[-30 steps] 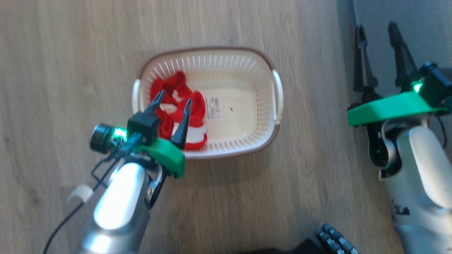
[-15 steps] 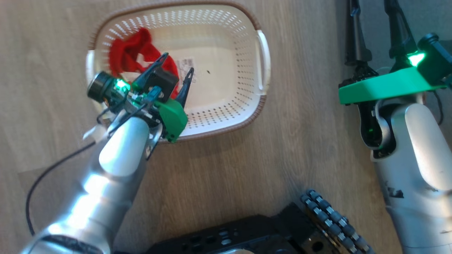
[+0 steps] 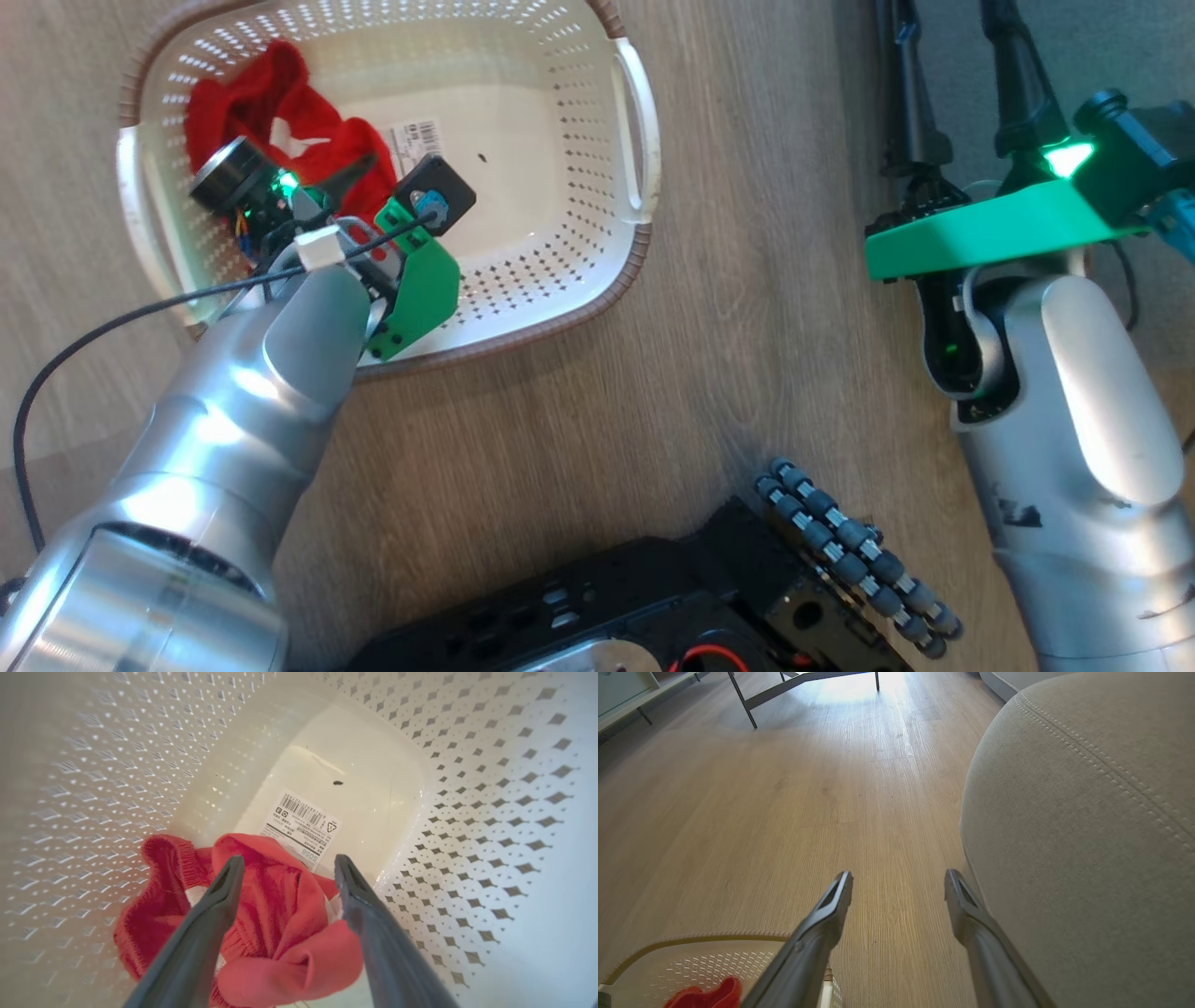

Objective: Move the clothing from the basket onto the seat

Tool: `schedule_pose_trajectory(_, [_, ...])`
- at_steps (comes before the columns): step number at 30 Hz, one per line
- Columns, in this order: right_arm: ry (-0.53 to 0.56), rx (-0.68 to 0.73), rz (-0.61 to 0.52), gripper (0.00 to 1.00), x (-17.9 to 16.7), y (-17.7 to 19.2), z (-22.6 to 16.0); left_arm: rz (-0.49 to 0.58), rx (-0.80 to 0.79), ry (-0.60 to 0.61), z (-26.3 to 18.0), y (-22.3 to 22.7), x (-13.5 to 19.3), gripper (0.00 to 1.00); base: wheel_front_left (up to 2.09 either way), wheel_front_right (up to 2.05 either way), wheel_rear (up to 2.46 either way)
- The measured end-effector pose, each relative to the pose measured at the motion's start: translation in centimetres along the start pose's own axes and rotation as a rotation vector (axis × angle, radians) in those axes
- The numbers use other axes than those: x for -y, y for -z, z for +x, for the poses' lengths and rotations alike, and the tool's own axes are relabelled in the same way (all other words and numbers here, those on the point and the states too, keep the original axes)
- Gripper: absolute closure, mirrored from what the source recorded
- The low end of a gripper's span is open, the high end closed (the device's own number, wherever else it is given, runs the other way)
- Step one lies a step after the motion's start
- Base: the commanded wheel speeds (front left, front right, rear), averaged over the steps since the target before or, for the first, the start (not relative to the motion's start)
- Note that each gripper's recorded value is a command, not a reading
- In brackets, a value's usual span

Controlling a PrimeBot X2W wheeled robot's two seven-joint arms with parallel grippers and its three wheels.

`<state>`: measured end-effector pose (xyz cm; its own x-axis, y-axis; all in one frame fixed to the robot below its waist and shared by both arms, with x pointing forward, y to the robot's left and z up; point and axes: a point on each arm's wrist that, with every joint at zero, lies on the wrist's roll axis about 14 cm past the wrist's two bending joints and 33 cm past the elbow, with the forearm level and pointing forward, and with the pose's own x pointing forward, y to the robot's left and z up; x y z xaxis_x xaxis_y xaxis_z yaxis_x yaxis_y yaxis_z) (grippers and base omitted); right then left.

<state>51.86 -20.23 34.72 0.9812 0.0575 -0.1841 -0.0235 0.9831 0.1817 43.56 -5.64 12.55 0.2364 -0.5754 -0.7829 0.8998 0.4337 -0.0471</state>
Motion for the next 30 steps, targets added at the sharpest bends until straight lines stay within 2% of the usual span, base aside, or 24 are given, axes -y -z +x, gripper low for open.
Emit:
schedule_pose_trajectory(6, [0.022,-0.015,0.009,0.0,0.5,0.6,-0.3,0.061,-0.142,0.021,0.9,2.4,0.9,0.0,0.0,0.0,0.0])
schedule_pose_trajectory(12, [0.039,-0.03,0.014,0.0,1.0,1.3,-0.4,0.124,-0.202,-0.007,1.6,3.0,0.1,0.0,0.0,0.0,0.0])
schedule_pose_trajectory(22, [0.043,-0.039,0.032,0.0,1.0,1.8,-0.3,0.271,-0.374,0.012,1.1,6.2,-0.8,0.0,0.0,0.0,0.0])
schedule_pose_trajectory(26, [0.043,-0.037,0.046,0.0,0.9,1.8,-0.3,0.287,-0.421,0.028,0.8,6.8,-0.6,0.0,0.0,0.0,0.0])
schedule_pose_trajectory(27, [0.043,-0.036,0.046,0.0,0.9,1.8,-0.2,0.289,-0.432,0.031,0.7,6.9,-0.6,0.04,0.0,0.0,0.0])
schedule_pose_trajectory(28, [0.042,-0.036,0.046,0.0,0.9,1.8,-0.2,0.287,-0.443,0.033,0.6,7.1,-0.7,0.26,0.0,0.0,0.0])
schedule_pose_trajectory(29, [0.041,-0.035,0.047,0.0,0.9,1.8,-0.2,0.284,-0.446,0.035,0.5,7.1,-0.6,0.56,0.0,0.0,0.0])
schedule_pose_trajectory(30, [0.04,-0.034,0.047,0.0,0.8,1.8,-0.2,0.283,-0.454,0.034,0.4,7.2,-0.7,1.0,0.0,0.0,0.0])
